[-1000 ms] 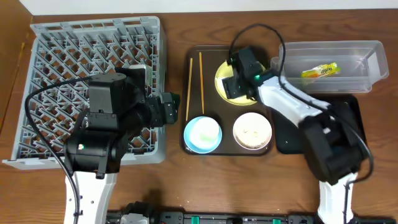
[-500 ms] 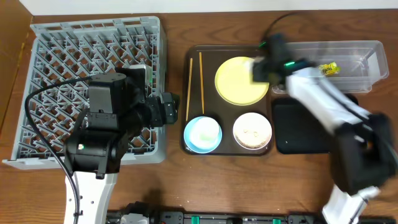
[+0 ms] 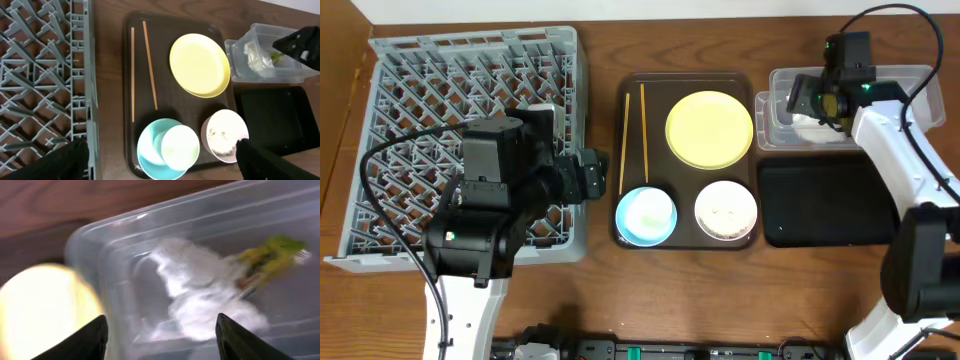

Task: Sort waste into correct bins and load items into the dishwasher
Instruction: 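Carry the tissue and wrapper right and drop them into the clear bin, then grasp the white bowl with rice using the right gripper, then tip the white bowl over the black tray to pour out the rice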

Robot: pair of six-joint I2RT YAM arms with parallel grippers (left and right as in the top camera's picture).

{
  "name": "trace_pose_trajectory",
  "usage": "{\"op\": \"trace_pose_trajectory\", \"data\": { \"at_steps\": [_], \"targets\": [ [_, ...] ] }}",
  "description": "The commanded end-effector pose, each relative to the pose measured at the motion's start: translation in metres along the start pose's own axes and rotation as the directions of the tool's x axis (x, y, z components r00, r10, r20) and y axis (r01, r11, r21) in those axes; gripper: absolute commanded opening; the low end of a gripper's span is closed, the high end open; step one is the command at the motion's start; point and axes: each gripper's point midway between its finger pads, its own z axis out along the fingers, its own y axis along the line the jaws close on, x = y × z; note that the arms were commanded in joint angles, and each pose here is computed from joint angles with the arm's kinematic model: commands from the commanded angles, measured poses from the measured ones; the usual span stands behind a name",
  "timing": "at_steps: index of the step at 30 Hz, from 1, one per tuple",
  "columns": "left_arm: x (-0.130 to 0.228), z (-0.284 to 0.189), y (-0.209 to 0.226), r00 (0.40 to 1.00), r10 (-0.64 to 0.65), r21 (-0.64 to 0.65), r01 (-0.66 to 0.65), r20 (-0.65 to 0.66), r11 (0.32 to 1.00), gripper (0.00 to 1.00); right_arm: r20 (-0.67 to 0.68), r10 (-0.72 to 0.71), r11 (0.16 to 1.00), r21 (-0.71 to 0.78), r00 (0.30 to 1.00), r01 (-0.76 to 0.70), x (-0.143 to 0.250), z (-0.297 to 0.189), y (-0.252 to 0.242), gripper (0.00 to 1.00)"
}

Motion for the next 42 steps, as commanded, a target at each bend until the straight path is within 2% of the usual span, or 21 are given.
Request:
{"op": "trace_pose_trajectory", "data": {
  "at_steps": [1,3,6,8,12,17,18,20,23,26,30,31,33,36,40,42],
  "targets": [
    [-0.005,-0.005,-0.003,1.0,0.008,0.013,-0.008,0.017,1.0,0.95,0.0,-0.165,0.907,-0.394,0.986,0.152,0.015,-0.074,0.086,0.6],
    [-0.005,-0.005,-0.003,1.0,0.008,0.013,-0.008,0.017,1.0,0.95,-0.085,-0.231,0.872,-0.461,0.969,0.167,0.052,-0.097,0.111,0.56],
    [-0.005,-0.005,-0.003,1.0,0.008,0.013,-0.008,0.017,1.0,0.95,-0.282,-0.351,0.892,-0.39,0.893,0.227,0.126,-0.101,0.121,0.48],
    [-0.005,-0.005,-0.003,1.0,0.008,0.013,-0.008,0.017,1.0,0.95,-0.359,-0.422,0.89,-0.34,0.833,0.304,0.167,-0.095,0.126,0.47],
    [-0.005,-0.005,-0.003,1.0,0.008,0.013,-0.008,0.017,1.0,0.95,-0.422,-0.437,0.899,-0.189,0.794,0.395,0.213,-0.07,0.122,0.48],
    [-0.005,-0.005,-0.003,1.0,0.008,0.013,-0.008,0.017,1.0,0.95,-0.437,-0.575,0.813,-0.211,0.692,0.542,0.263,-0.03,0.133,0.47],
    [-0.005,-0.005,-0.003,1.0,0.008,0.013,-0.008,0.017,1.0,0.95,-0.445,-0.576,0.811,-0.204,0.686,0.549,0.266,-0.027,0.131,0.46],
    [-0.005,-0.005,-0.003,1.0,0.008,0.013,-0.008,0.017,1.0,0.95,-0.472,-0.565,0.814,-0.181,0.677,0.553,0.271,-0.017,0.124,0.27],
    [-0.005,-0.005,-0.003,1.0,0.008,0.013,-0.008,0.017,1.0,0.95,-0.481,-0.528,0.833,-0.136,0.7,0.535,0.267,-0.011,0.118,0.02],
    [-0.005,-0.005,-0.003,1.0,0.008,0.013,-0.008,0.017,1.0,0.95,-0.465,-0.521,0.845,-0.162,0.716,0.51,0.262,-0.018,0.126,0.01],
    [-0.005,-0.005,-0.003,1.0,0.008,0.013,-0.008,0.017,1.0,0.95,-0.395,-0.545,0.825,-0.409,0.74,0.389,0.252,-0.057,0.17,0.01],
    [-0.005,-0.005,-0.003,1.0,0.008,0.013,-0.008,0.017,1.0,0.95,-0.359,-0.544,0.802,-0.489,0.758,0.344,0.244,-0.073,0.184,0.01],
    [-0.005,-0.005,-0.003,1.0,0.008,0.013,-0.008,0.017,1.0,0.95,-0.297,-0.515,0.776,-0.559,0.804,0.292,0.221,-0.094,0.194,0.01],
    [-0.005,-0.005,-0.003,1.0,0.008,0.013,-0.008,0.017,1.0,0.95,-0.257,-0.393,0.818,-0.537,0.883,0.208,0.177,-0.114,0.172,0.01],
    [-0.005,-0.005,-0.003,1.0,0.008,0.013,-0.008,0.017,1.0,0.95,-0.303,-0.273,0.865,-0.493,0.913,0.095,0.148,-0.117,0.119,0.01],
    [-0.005,-0.005,-0.003,1.0,0.008,0.013,-0.008,0.017,1.0,0.95,-0.336,-0.222,0.862,-0.506,0.915,0.023,0.143,-0.111,0.096,0.01]
  ]
}}
